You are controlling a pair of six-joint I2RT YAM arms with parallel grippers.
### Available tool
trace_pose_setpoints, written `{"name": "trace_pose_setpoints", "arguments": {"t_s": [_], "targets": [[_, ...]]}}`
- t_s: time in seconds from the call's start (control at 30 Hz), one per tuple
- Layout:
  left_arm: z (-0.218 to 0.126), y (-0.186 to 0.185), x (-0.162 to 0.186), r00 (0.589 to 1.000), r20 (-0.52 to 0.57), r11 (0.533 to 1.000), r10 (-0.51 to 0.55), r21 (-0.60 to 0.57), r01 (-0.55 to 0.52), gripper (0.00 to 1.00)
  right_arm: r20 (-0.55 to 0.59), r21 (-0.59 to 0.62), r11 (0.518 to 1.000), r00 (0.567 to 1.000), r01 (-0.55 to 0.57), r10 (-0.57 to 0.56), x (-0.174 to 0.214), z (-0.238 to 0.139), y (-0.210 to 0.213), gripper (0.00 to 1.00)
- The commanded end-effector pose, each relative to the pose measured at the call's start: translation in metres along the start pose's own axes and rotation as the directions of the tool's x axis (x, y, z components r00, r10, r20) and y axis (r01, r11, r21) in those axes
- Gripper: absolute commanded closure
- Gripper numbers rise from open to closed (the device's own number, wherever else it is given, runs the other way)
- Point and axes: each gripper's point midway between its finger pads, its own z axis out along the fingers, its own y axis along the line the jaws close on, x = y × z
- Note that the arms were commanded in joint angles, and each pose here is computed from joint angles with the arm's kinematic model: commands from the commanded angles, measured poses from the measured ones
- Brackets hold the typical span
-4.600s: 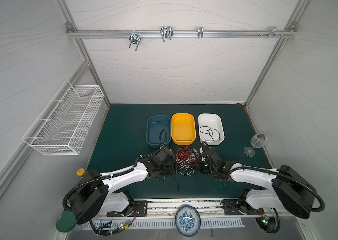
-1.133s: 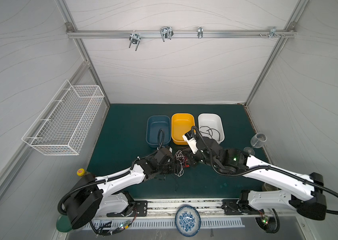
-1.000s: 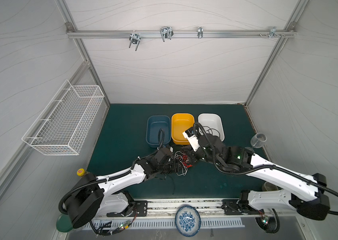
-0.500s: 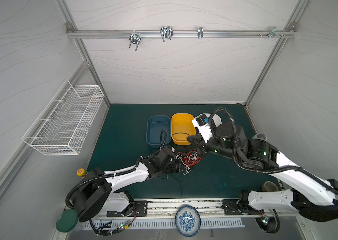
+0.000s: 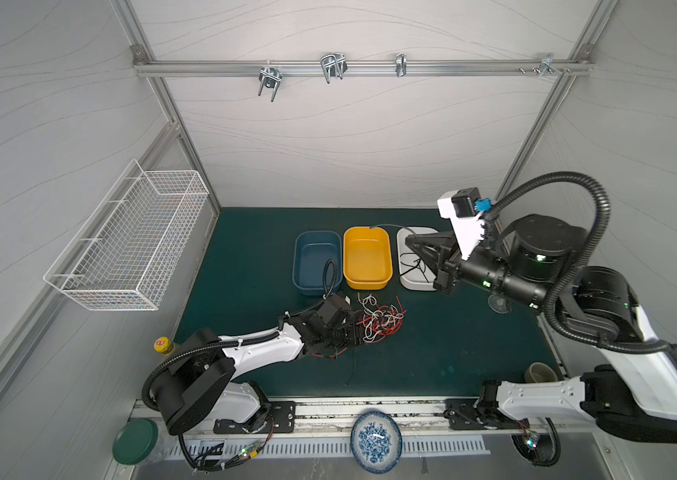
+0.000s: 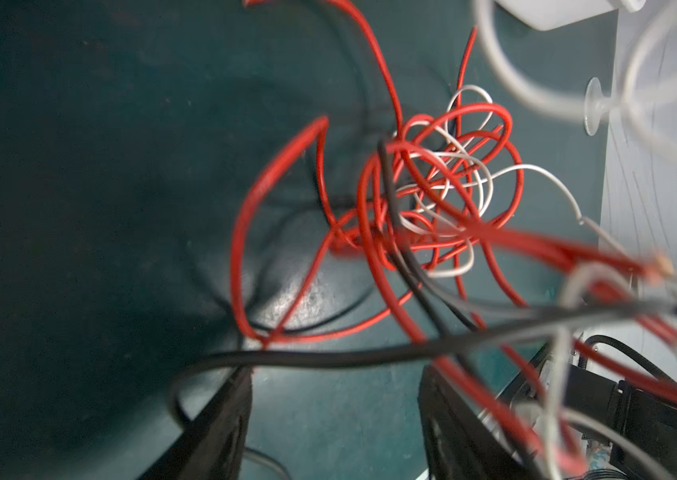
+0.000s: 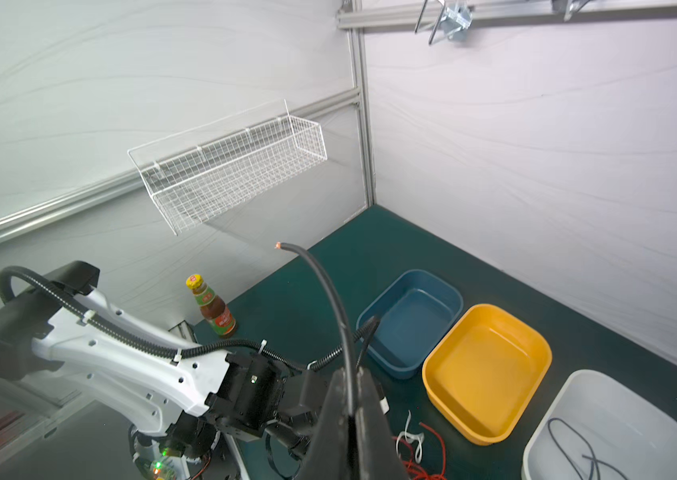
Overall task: Untangle the cables
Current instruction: 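Raise the black cable high with the right gripper, drawing it from the pile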
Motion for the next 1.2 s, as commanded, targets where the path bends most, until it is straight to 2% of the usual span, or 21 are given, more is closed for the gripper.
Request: {"name": "trace_pose_setpoints", "arguments": {"t_s": [0.0, 0.5, 0.9, 1.1, 1.17], "targets": [[0.001, -0.015, -0.015, 0.999, 0.04, 0.999, 0.032, 0.016, -0.033, 0.35, 0.004, 0.017, 0.999, 0.999, 0.041, -0.041, -0.007, -0.012, -0.004, 1.0], [0.016, -0.008, -0.012, 0.999, 0.01, 0.999, 0.035, -0.006, -0.035, 0.35, 0.075, 0.012, 0.997, 0.994, 0.073, -0.074, -0.054, -0.033, -0.001, 1.0], [0.013, -0.014, -0.016, 0.998, 0.011, 0.998, 0.068, -0.001, -0.067, 0.35, 0.152, -0.009, 0.997, 0.985, 0.082, -0.08, -0.081, -0.055, 0.002, 1.0], [0.006, -0.016, -0.023, 0.996, 0.025, 0.996, 0.087, -0.005, -0.087, 0.34, 0.275, -0.034, 0.997, 0.96, 0.073, -0.061, -0.111, -0.087, 0.003, 1.0], [0.006, -0.017, -0.023, 0.996, 0.023, 0.996, 0.087, -0.004, -0.087, 0.34, 0.272, -0.016, 0.997, 0.959, 0.082, -0.074, -0.111, -0.086, 0.0, 1.0]]}}
